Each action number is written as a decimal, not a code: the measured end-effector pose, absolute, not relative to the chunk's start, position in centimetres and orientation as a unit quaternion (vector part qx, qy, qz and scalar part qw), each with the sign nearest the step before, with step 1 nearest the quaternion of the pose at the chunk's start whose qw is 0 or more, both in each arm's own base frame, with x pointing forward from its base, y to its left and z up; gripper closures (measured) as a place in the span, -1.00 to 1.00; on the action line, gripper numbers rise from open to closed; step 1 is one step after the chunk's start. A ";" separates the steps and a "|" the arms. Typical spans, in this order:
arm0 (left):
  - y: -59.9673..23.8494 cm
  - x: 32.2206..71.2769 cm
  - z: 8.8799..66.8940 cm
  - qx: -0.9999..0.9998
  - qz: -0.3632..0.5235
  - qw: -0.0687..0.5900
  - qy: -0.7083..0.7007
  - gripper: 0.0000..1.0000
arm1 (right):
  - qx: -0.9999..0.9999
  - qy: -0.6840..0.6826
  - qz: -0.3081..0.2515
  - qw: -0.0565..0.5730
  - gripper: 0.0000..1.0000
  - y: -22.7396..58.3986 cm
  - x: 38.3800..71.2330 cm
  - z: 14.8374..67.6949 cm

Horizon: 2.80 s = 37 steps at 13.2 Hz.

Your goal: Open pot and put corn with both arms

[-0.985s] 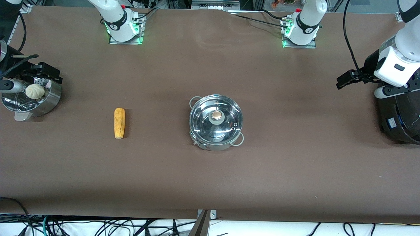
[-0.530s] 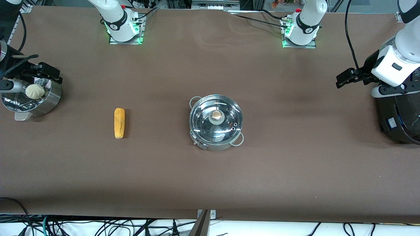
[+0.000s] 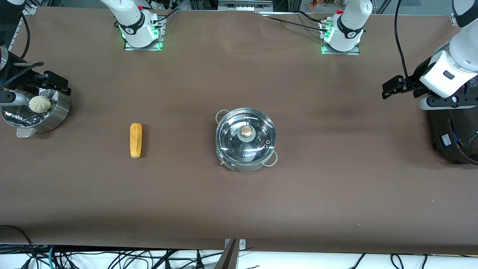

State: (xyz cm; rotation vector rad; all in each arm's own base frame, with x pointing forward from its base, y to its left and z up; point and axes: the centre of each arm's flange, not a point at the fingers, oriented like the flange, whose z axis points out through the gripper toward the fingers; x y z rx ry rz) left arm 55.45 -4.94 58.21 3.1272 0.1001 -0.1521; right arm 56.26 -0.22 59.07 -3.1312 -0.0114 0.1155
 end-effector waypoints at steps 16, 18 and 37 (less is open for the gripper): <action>-30.6 57.9 50.7 0.994 -0.088 0.036 0.057 -1.00 | -0.977 -0.060 0.201 -0.032 -1.00 8.1 61.5 33.1; -35.1 58.9 47.2 0.992 -0.086 0.043 0.080 -1.00 | -0.980 -0.062 0.185 -0.040 -1.00 7.8 61.9 28.7; -46.9 57.9 34.4 0.982 -0.059 0.068 0.164 -0.91 | -0.984 -0.068 0.151 -0.071 0.31 14.2 62.4 28.3</action>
